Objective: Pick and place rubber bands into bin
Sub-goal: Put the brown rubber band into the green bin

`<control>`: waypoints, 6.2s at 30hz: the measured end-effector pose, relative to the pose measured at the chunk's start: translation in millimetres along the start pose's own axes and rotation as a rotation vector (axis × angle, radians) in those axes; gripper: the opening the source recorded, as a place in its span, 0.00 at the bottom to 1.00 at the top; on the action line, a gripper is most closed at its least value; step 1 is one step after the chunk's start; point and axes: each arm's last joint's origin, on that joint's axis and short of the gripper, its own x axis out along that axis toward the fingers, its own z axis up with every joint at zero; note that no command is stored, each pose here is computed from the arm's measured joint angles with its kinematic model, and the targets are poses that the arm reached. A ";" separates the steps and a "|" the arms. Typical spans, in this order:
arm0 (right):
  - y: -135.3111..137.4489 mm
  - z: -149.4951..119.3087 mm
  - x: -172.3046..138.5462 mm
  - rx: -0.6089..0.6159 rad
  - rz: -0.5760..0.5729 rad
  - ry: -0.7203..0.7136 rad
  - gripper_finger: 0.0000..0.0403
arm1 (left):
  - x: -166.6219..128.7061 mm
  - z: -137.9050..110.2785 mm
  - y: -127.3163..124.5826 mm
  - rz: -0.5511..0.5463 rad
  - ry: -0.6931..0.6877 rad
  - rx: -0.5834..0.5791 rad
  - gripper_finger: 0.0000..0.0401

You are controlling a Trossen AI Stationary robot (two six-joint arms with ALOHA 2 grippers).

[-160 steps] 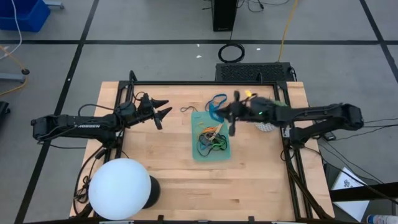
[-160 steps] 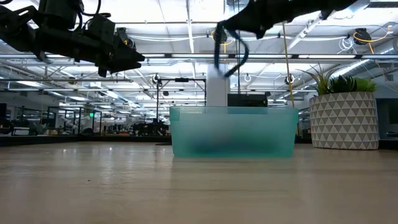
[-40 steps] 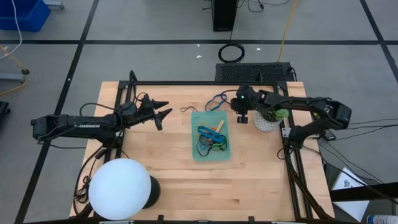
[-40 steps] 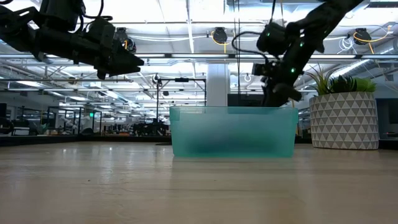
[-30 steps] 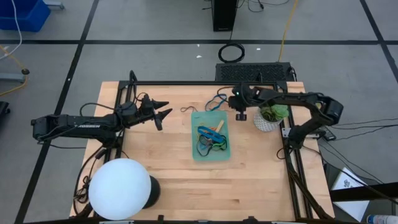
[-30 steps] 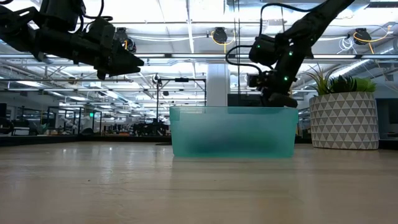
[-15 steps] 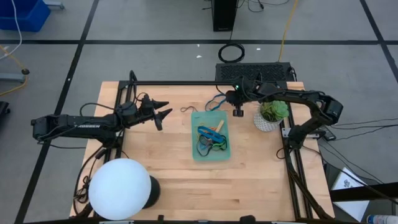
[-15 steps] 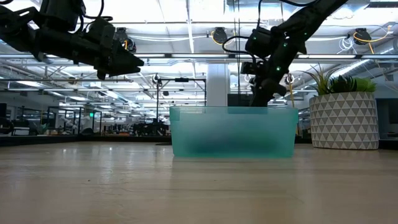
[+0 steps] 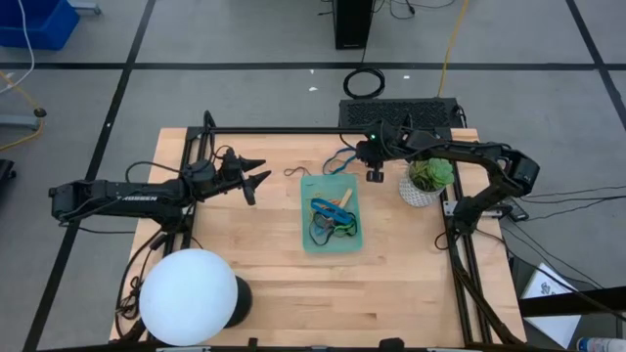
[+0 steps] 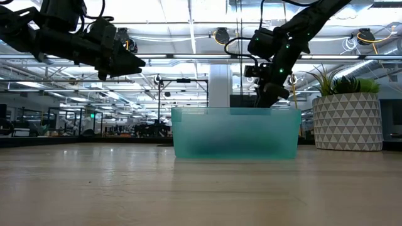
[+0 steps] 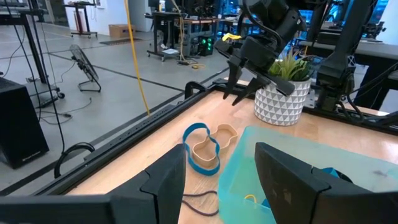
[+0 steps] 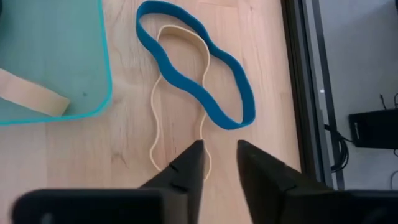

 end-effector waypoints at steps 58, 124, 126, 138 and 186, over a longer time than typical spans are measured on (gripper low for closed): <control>16.3 -26.0 66.4 0.008 0.285 0.171 0.46 | 0.0 0.0 0.1 0.002 0.000 0.000 0.50; 14.0 11.9 -119.0 0.086 -0.186 -0.342 0.00 | 0.0 0.0 0.1 0.003 -0.001 0.000 0.50; 18.8 12.8 -133.0 0.093 -0.184 -0.408 0.00 | 0.0 0.0 0.1 0.003 0.000 0.000 0.50; 61.5 38.9 -158.4 -0.034 0.143 -0.734 0.00 | 0.0 0.0 0.1 0.003 -0.001 0.000 0.50; 151.4 54.9 16.8 -0.179 0.301 -0.126 0.07 | 0.0 0.0 0.1 0.003 0.000 0.000 0.50</control>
